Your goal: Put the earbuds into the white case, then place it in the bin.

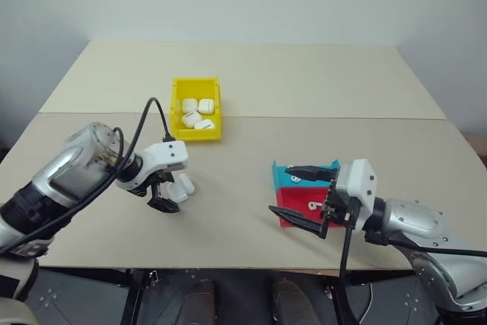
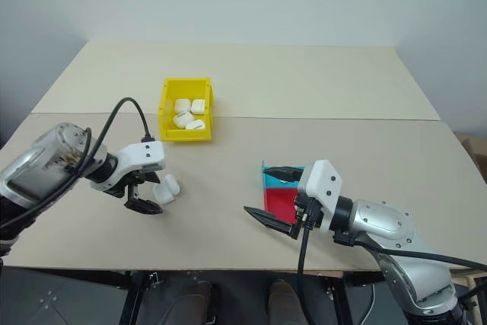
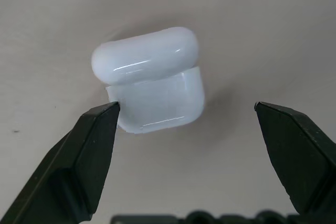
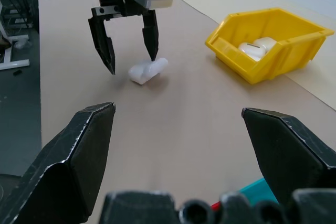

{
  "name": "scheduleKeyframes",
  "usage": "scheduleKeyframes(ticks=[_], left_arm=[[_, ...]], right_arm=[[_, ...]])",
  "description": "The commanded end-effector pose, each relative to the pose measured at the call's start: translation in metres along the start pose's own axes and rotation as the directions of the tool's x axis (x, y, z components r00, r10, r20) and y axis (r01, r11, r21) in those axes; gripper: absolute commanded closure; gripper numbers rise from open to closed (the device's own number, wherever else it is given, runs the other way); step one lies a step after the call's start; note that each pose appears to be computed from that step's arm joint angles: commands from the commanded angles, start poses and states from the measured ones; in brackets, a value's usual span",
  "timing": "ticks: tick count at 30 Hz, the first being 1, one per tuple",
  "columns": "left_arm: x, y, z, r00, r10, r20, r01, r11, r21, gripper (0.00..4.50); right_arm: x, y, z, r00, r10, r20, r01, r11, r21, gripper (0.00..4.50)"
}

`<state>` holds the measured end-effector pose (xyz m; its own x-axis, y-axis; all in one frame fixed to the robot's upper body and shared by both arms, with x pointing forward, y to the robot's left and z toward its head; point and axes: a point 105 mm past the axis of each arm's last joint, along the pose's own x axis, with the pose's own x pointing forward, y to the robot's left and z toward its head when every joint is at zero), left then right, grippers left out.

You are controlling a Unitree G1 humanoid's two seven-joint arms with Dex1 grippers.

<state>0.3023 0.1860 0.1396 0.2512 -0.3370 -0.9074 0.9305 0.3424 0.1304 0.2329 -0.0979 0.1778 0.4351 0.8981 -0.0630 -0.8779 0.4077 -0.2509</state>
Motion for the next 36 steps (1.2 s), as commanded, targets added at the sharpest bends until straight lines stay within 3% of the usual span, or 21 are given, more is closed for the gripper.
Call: scheduleKeyframes(ticks=[1, 20, 27, 33, 36], left_arm=[[0.003, 0.009, 0.0, 0.999, 0.038, -0.027, -0.038, 0.999, 0.005, 0.01], [0.014, 0.015, 0.006, 0.996, 0.01, -0.088, -0.017, 0.996, -0.085, 0.01], [0.013, 0.011, 0.008, 0.998, -0.006, -0.063, 0.002, 0.998, -0.064, 1.75], [0.002, 0.025, -0.004, 0.993, 0.114, -0.034, -0.116, 0.989, -0.086, 1.75], [-0.012, 0.037, -0.002, 0.97, 0.231, 0.071, -0.221, 0.967, -0.127, 1.75]], right_arm=[[-0.001, 0.001, 0.011, 0.999, 0.008, 0.031, -0.006, 0.999, -0.049, 0.0], [0.001, 0.003, 0.016, 0.999, 0.01, 0.033, -0.008, 0.998, -0.058, 0.0], [0.002, 0.003, 0.016, 0.999, 0.008, 0.032, -0.006, 0.998, -0.059, 0.0], [0.0, 0.003, 0.015, 1.0, 0.004, 0.03, -0.003, 0.998, -0.057, 0.0], [-0.002, 0.001, 0.013, 1.0, 0.001, 0.024, 0.001, 0.999, -0.053, 0.0]])
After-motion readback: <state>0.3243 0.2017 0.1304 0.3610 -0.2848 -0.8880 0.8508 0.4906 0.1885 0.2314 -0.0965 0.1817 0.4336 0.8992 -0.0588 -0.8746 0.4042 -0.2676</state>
